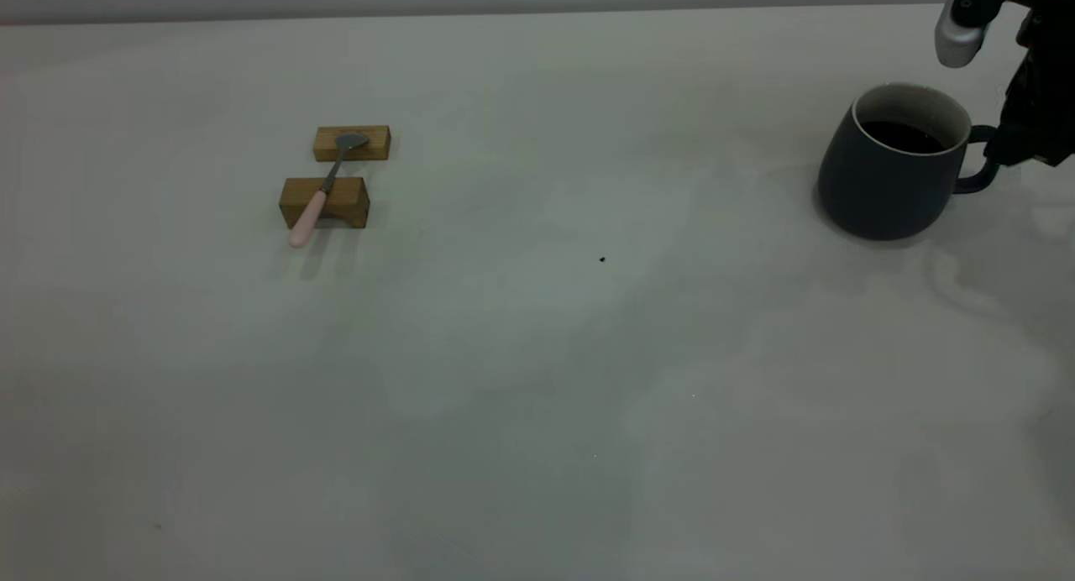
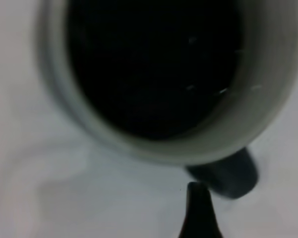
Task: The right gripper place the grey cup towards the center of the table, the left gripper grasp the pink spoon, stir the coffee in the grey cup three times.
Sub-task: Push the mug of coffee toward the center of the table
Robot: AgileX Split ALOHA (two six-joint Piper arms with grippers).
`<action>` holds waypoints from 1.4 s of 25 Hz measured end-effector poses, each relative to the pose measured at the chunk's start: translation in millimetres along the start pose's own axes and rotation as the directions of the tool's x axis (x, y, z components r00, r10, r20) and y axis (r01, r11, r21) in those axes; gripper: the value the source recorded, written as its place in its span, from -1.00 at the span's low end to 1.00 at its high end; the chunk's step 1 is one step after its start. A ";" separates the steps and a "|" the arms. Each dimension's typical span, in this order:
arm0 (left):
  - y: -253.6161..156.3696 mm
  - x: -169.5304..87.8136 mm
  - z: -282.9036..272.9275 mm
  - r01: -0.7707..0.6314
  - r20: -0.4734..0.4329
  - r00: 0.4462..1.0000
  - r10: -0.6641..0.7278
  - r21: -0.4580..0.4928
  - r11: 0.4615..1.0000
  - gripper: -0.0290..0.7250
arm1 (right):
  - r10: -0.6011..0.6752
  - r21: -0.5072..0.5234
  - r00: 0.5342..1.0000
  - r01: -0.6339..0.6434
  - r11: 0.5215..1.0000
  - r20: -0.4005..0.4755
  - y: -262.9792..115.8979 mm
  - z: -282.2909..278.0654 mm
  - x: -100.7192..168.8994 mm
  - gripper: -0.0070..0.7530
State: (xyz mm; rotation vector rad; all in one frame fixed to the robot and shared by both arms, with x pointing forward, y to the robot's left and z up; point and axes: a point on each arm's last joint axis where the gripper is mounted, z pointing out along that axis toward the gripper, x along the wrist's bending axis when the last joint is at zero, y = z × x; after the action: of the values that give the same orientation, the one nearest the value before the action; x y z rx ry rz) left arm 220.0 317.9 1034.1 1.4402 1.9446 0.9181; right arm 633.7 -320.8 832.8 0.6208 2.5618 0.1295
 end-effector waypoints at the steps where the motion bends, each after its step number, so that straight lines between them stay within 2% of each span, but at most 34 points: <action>1: 0.0 0.0 0.0 0.000 0.000 1.000 0.000 0.000 1.000 0.18 | -0.002 -0.001 1.000 0.002 1.000 0.004 -0.4 3.0 0.7 0.53; 6: 0.0 0.0 0.0 0.000 0.000 1.000 0.000 0.000 1.000 0.18 | -0.010 0.007 1.000 0.010 1.000 -0.011 -3.8 17.0 7.8 0.53; 14: 0.0 0.0 0.0 0.000 0.000 1.000 0.000 0.000 1.000 0.18 | -0.036 -0.015 0.999 0.037 0.999 0.019 2.9 29.8 15.8 0.53; 25: 0.0 0.0 0.0 0.000 0.000 1.000 0.000 0.000 1.000 0.18 | -0.167 -0.109 0.985 0.171 0.979 0.050 59.3 33.7 46.4 0.53; 35: 0.0 0.0 0.0 0.000 0.000 1.000 0.000 0.000 1.000 0.18 | -0.259 -0.219 0.960 0.277 0.935 0.109 115.7 25.8 81.0 0.53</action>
State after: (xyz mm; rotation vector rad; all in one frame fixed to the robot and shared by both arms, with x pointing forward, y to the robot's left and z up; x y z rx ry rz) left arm 220.0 317.9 1034.1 1.4402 1.9446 0.9181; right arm 630.6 -181.7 797.7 0.1805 2.4768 0.3002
